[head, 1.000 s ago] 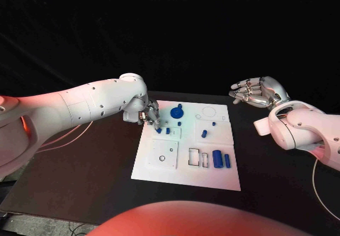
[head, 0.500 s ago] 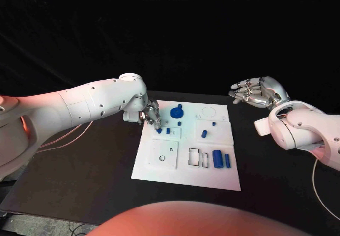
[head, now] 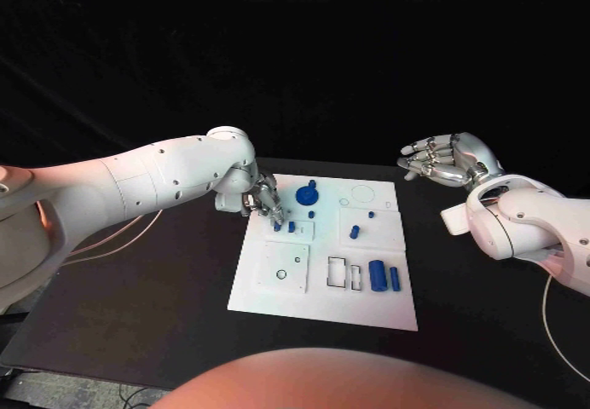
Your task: Assemble the parts on the task board
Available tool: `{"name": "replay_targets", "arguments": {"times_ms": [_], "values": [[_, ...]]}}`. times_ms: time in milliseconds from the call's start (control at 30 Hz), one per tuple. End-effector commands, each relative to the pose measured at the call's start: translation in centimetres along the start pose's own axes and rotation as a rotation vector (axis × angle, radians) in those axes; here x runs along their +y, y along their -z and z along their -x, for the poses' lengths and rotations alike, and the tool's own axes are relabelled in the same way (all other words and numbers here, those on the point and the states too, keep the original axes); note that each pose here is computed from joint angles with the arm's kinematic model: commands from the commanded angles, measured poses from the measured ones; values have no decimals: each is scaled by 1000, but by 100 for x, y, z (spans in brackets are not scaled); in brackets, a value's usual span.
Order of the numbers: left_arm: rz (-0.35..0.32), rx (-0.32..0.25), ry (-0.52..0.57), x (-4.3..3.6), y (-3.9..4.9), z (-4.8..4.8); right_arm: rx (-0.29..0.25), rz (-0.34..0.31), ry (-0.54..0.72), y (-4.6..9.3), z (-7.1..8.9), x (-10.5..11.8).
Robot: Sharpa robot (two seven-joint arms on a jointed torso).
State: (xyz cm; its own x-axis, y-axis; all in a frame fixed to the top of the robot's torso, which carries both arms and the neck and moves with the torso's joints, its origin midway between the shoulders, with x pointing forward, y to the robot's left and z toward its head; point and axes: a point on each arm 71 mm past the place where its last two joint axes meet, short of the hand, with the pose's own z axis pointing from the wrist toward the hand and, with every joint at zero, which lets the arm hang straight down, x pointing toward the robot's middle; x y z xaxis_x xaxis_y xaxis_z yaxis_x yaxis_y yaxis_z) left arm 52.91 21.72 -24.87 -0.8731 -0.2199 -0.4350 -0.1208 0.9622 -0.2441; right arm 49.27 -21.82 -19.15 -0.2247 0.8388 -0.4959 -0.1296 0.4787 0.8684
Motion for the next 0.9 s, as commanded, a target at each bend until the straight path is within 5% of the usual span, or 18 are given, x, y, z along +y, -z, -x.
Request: {"name": "replay_targets", "arguments": {"times_ms": [33,900], "values": [[-4,23,0,-18,-24,-52,17,7,4,0,-16,5],[23,0,-12,1,-24,-46,18,6,4,0,-16,2]]}}
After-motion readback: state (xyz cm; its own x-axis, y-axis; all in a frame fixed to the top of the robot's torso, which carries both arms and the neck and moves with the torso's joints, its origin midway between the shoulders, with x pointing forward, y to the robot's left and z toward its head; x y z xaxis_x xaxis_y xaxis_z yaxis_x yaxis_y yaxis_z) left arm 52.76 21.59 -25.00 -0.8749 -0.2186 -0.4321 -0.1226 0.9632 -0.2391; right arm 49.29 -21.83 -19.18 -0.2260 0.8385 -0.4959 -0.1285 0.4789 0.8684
